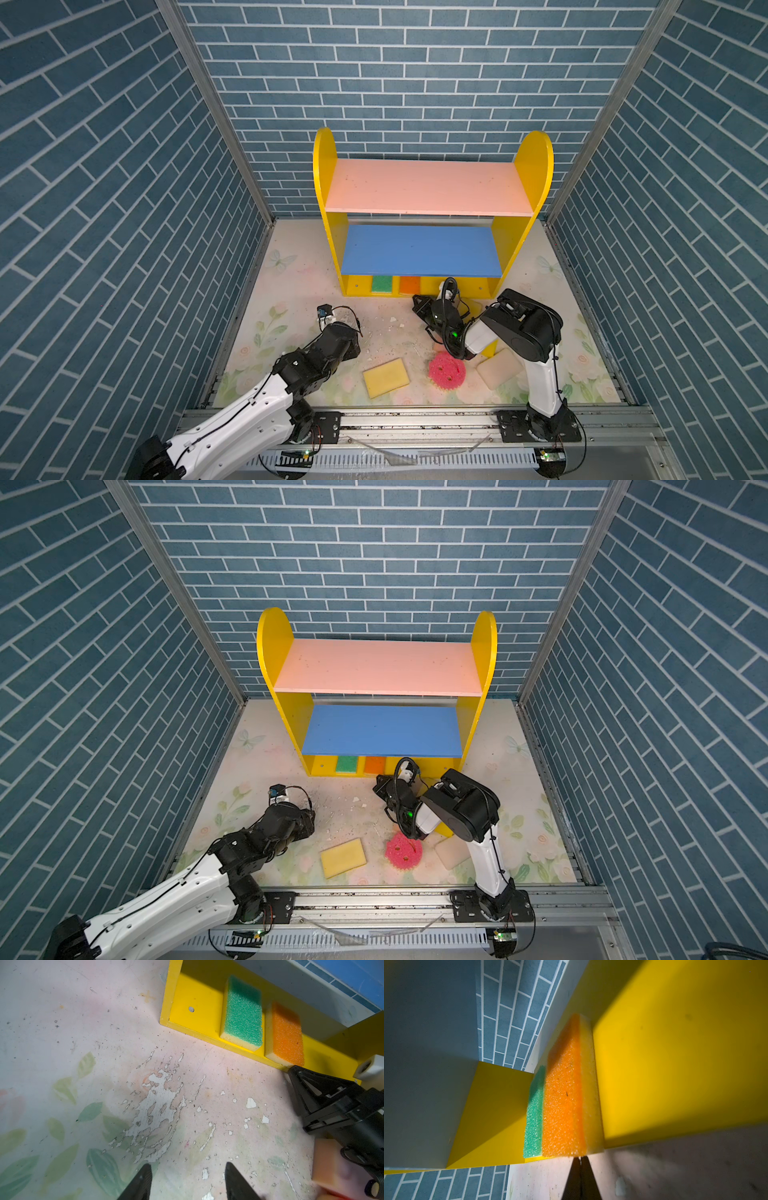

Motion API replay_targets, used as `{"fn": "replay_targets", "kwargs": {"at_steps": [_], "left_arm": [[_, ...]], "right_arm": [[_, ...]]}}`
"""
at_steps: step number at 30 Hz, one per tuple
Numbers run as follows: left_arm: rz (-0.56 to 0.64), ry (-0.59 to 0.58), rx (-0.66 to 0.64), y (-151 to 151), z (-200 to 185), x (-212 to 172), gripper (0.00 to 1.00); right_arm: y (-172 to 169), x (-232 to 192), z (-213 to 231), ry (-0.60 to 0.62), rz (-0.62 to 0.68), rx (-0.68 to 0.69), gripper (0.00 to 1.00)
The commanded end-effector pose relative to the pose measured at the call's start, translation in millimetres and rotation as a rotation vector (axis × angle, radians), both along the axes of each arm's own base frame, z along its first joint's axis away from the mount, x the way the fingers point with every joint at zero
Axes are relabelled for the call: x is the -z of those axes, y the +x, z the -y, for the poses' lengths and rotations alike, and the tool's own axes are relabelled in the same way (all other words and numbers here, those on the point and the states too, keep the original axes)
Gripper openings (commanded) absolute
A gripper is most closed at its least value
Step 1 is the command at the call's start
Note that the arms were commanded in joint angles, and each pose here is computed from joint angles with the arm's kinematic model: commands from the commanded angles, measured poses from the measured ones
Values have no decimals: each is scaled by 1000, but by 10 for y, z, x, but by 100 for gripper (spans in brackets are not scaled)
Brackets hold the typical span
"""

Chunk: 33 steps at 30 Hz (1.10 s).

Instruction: Place and organize the cleaning sponges onto the shelf

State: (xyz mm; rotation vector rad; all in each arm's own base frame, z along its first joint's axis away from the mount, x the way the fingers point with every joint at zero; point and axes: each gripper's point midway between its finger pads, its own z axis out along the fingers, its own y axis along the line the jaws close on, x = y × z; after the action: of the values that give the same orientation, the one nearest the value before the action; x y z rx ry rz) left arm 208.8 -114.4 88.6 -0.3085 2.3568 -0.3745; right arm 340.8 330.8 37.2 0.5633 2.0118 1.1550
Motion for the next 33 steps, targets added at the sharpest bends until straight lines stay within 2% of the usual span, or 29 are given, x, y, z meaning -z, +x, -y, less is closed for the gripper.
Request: {"fn": "replay_targets", "kwargs": {"at_steps": [1, 15, 19, 23, 27, 33], "left_arm": [[-5, 11, -2, -9, -24, 15, 58], [-5, 5, -4, -5, -17, 24, 58], [-2, 8, -1, 4, -10, 10, 58], [-2, 7, -2, 7, -8, 8, 58], [0, 5, 0, 15, 4, -2, 58], [5, 10, 6, 18, 2, -38, 58]], "right_arm": [[-57, 568, 235, -124, -123, 37, 0], [-93, 620, 262, -134, -149, 30, 0], [-170, 564, 211, -142, -152, -10, 0], [-286, 440, 154, -205, -131, -64, 0], [-363, 275, 57, -324, -81, -149, 0], [-355, -66, -50, -439, 11, -234, 0]]}}
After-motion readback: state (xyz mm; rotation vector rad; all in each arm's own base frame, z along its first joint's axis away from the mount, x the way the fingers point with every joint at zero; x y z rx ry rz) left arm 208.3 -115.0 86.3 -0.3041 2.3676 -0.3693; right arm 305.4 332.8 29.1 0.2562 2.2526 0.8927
